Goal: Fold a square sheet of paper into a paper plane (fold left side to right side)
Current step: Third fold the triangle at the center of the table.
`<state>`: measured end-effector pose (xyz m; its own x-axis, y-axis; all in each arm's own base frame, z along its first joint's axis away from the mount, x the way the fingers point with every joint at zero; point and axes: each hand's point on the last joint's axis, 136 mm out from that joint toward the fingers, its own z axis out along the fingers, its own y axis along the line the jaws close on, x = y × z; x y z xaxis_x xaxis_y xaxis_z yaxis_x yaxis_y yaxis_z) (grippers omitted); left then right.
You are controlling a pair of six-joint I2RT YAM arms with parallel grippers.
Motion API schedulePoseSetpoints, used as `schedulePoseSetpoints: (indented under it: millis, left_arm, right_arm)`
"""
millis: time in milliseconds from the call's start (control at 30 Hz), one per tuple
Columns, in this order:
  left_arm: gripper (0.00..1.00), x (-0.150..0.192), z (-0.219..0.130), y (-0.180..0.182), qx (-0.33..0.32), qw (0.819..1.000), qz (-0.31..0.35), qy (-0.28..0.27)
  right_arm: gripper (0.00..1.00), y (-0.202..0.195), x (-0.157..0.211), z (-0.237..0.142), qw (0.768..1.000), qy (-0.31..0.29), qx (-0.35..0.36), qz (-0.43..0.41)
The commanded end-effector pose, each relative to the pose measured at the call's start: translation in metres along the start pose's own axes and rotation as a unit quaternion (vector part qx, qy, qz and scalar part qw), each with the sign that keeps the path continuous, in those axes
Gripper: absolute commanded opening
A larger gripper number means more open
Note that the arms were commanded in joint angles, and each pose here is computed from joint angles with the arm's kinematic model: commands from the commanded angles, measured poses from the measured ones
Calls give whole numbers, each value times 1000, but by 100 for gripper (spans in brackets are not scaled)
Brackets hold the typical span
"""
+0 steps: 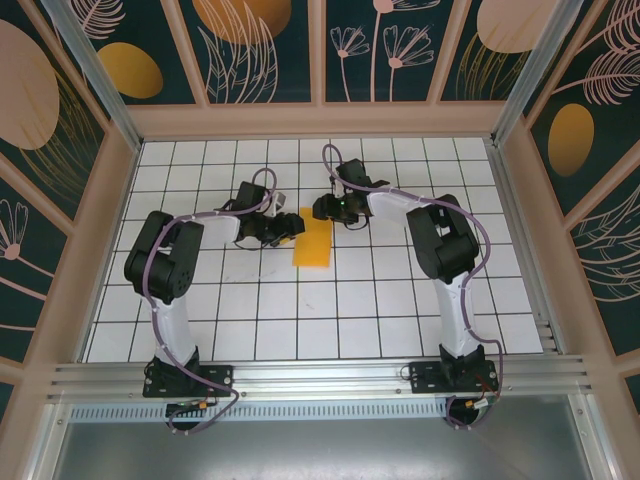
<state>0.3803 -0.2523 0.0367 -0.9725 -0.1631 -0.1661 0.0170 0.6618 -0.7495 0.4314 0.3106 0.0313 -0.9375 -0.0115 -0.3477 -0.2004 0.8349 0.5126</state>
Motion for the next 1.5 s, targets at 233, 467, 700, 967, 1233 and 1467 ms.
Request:
schedulePoseSetpoints:
  millis: [233, 467, 700, 967, 1233, 1467]
  left_arm:
    - [54, 11, 8, 9, -30, 999, 8, 24]
    - [56, 15, 5, 12, -47, 999, 12, 25]
    - [56, 22, 7, 13, -60, 998, 15, 30]
    - [56, 31, 1, 12, -62, 998, 13, 30]
    - [42, 35, 5, 2, -39, 999, 14, 32]
    - [33, 32, 1, -1, -44, 999, 14, 25]
  right_arm:
    - [58, -23, 33, 16, 998, 50, 23, 16]
    - [58, -23, 32, 16, 998, 49, 24, 15]
    - [58, -24, 32, 17, 998, 50, 24, 17]
    - [58, -24, 33, 17, 998, 50, 23, 16]
    - [58, -20, 32, 16, 999, 49, 11, 16]
    - [58, -18, 24, 7, 999, 33, -13, 16]
